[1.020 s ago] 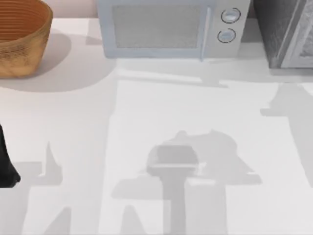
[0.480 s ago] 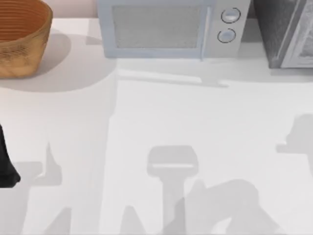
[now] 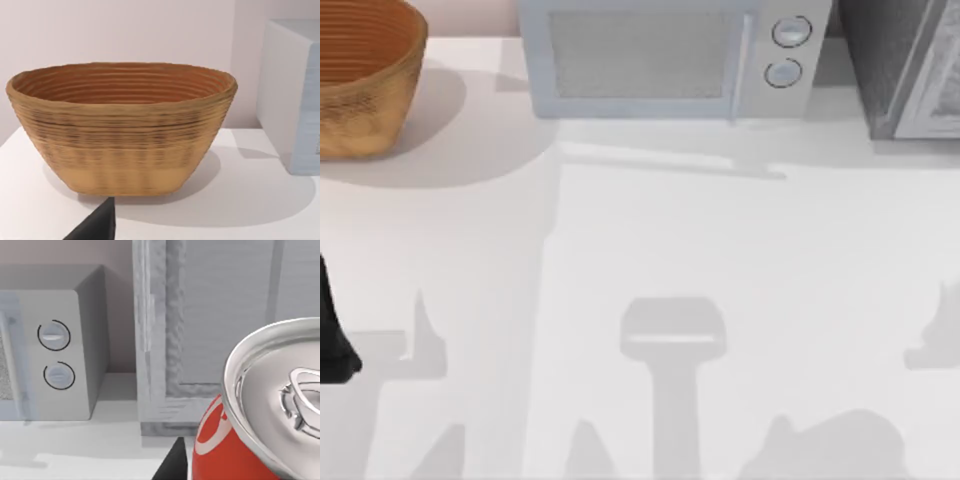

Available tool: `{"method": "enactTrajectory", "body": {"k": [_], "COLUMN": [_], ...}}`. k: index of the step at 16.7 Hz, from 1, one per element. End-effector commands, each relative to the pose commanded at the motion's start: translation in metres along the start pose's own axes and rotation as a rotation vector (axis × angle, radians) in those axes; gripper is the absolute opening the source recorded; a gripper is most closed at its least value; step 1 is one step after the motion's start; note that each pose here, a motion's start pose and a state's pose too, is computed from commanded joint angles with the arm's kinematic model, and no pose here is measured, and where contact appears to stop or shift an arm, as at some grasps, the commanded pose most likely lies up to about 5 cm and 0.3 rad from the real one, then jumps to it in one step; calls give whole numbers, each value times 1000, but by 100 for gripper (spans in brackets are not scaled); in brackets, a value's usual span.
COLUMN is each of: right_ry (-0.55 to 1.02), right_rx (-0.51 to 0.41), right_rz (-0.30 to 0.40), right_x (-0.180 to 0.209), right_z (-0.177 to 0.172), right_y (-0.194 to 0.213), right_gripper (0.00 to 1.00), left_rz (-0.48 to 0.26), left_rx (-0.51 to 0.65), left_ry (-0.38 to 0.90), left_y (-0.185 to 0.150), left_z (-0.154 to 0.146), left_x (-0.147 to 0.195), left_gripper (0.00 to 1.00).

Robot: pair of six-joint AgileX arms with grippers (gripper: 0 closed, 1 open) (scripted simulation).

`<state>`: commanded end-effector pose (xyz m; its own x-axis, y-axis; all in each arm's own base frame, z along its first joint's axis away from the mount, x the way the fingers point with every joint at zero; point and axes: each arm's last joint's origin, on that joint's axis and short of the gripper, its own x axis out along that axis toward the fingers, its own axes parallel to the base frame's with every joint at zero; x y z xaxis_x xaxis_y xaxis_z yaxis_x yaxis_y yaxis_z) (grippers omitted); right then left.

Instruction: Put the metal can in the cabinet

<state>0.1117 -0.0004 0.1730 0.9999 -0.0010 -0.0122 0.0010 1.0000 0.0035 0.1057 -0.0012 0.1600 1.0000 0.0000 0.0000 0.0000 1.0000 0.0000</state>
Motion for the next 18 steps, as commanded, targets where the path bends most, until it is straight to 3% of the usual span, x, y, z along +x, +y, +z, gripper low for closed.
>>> {"method": "enactTrajectory", "body": {"k": [12, 15, 18], "right_ry": [-13, -15, -33], "right_rx": [-1, 2, -1], "right_rz": [3, -4, -11], "right_x": [-6, -7, -7], "right_z": [-10, 12, 58], "right_y": [-1, 0, 1], "right_gripper": [0, 0, 0], "left_rz": [0, 0, 0], "left_rx": [0, 0, 0], "left_ry": [0, 0, 0], "left_y": [0, 0, 0], "left_z": [0, 0, 0], "left_x": [0, 0, 0], "left_gripper": [100, 100, 100]}}
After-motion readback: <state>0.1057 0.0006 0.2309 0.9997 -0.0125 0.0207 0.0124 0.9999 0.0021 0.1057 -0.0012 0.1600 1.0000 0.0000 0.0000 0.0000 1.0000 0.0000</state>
